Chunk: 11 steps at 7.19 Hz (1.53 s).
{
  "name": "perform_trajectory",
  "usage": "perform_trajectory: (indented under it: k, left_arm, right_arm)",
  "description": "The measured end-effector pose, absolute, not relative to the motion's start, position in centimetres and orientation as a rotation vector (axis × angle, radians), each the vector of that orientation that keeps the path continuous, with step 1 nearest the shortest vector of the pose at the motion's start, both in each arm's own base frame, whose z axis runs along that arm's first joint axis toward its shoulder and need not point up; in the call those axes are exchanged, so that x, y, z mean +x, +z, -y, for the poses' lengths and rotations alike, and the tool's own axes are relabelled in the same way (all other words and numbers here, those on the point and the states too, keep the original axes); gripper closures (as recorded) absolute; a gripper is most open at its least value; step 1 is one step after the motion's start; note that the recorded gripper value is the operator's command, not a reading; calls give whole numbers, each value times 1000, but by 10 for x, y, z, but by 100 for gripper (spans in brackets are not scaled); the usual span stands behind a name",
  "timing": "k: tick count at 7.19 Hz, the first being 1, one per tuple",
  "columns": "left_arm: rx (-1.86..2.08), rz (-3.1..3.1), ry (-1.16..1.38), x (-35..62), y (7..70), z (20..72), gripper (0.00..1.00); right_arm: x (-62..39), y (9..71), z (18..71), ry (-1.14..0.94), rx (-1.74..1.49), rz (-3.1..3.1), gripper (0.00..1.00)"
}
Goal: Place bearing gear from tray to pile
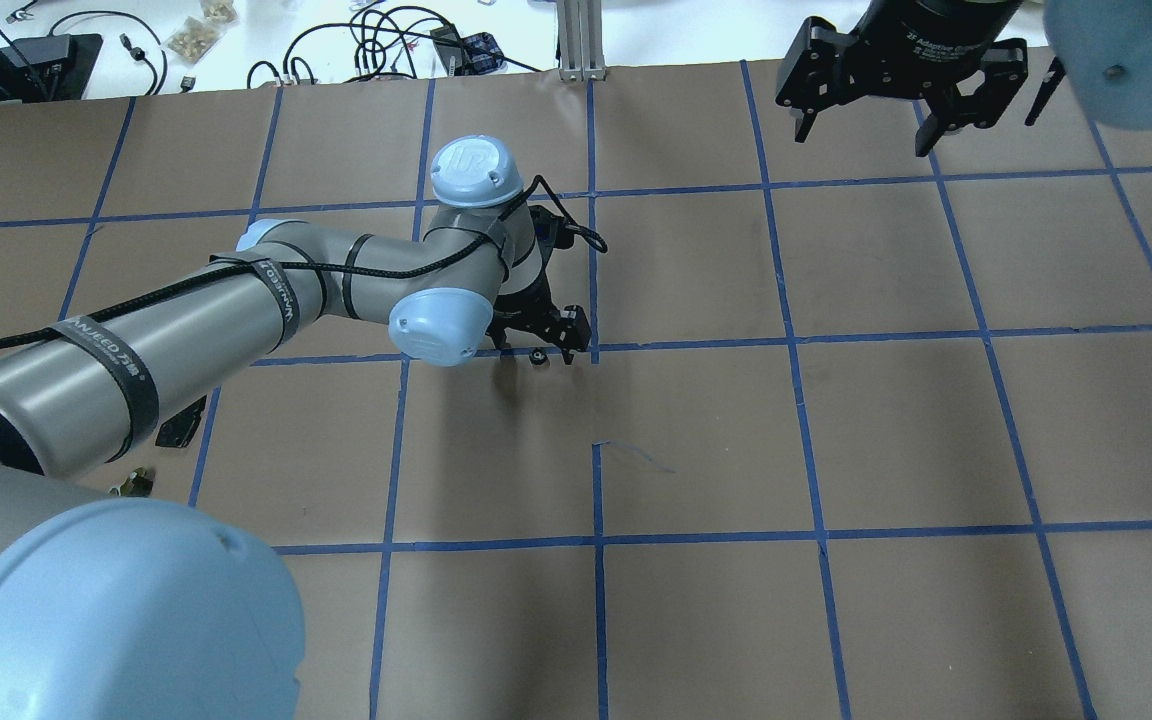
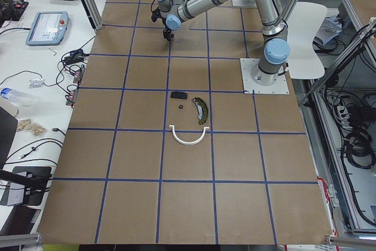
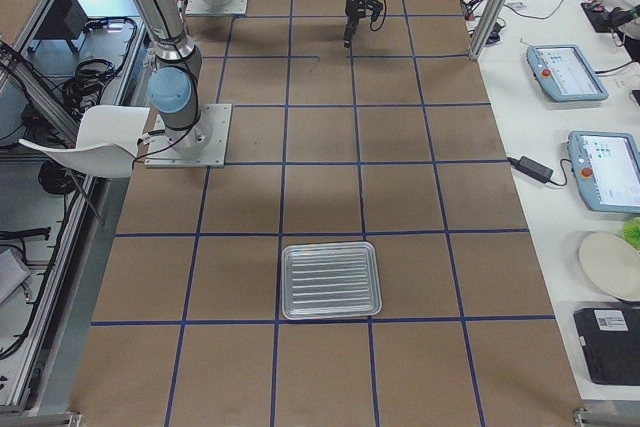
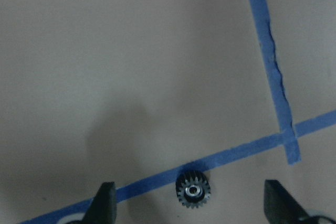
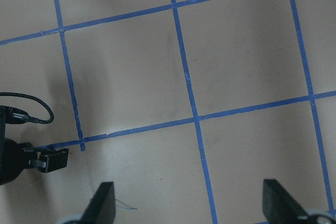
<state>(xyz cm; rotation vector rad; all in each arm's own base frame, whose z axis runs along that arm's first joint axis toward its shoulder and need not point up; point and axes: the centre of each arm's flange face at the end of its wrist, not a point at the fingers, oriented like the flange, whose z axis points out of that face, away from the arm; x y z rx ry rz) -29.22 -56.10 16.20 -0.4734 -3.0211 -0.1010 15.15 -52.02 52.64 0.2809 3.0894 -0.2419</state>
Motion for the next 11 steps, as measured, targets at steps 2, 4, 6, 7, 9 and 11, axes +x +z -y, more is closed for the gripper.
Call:
perform_trajectory:
  k: [2,4,6,7,9,11]
  left_arm:
    - [-473,3018,-94,-292,157,559,29]
    - [-475,3017,-92,-293,158,558,68]
    - [-477,3023,-106,-292,161,556,100]
    - [-477,3024,-116,-291,162,556,100]
    - [-474,3024,-121,-289,172,558,100]
    - [-454,3028,-104,-279,199,567,100]
  right_arm:
    - [152,526,520,-241,280,-3086,0]
    - [152,527,520,-240,279,-3082,0]
    - [153,527,520,-240,278,-3078,0]
    - [153,526,520,-240,279,-3078,0]
    - [153,526,521,-241,281,-3078,0]
    - [153,527,521,-243,279,-3077,0]
